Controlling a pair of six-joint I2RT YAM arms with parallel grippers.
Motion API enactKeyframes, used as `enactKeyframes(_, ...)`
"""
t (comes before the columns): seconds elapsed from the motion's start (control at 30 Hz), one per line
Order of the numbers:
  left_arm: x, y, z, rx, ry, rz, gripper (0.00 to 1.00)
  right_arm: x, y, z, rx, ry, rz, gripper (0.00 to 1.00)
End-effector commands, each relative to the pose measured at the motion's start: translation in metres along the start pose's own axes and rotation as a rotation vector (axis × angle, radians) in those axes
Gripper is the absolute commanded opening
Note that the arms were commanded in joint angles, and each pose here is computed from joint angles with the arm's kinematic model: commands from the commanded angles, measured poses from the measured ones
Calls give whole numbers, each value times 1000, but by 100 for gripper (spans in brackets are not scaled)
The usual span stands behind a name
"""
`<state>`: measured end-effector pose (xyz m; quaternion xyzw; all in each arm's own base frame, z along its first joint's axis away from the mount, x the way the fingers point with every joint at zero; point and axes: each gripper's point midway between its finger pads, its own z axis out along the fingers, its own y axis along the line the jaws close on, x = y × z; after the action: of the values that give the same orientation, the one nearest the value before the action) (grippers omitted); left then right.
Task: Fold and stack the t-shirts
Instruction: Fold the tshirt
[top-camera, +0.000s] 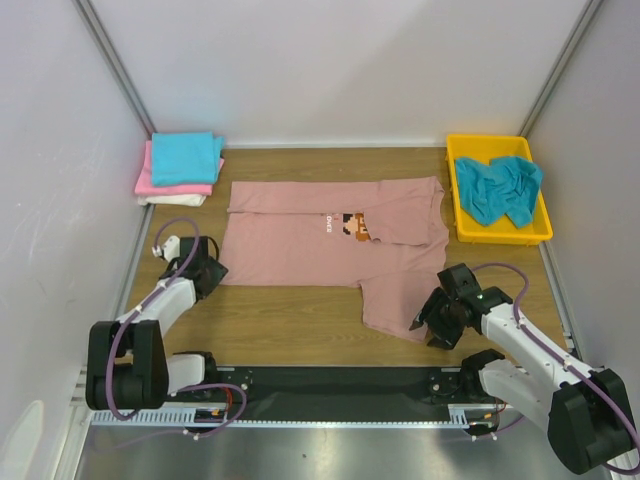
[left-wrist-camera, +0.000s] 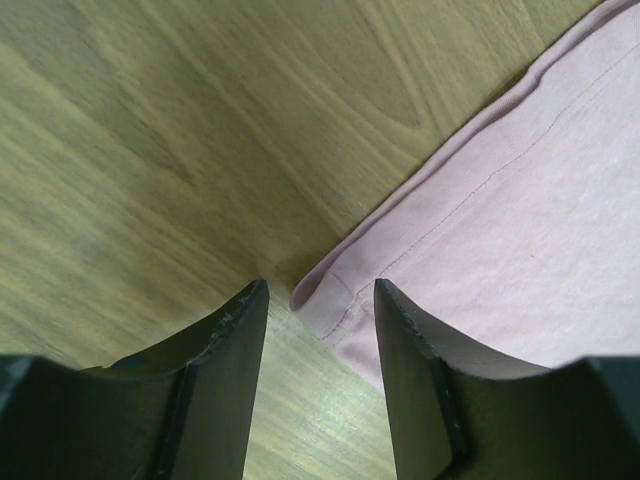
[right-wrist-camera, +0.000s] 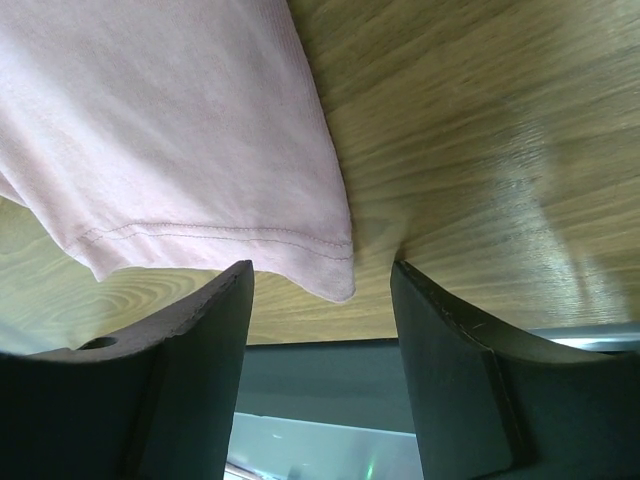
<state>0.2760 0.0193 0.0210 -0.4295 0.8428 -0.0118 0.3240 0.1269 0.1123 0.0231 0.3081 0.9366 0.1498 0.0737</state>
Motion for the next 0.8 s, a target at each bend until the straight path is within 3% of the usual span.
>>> enactKeyframes(0.0, 12, 11, -4, -27, 44, -26, 54, -5, 5, -6, 0, -24, 5, 63)
enactKeyframes(0.2, 16, 12, 1, -22, 48, -31, 50, -7, 8, -6, -6, -24, -6, 63)
enactKeyframes(0.77, 24, 18, 9, -54, 72, -37, 9, -2, 13, -10, -43, -39, -12, 63)
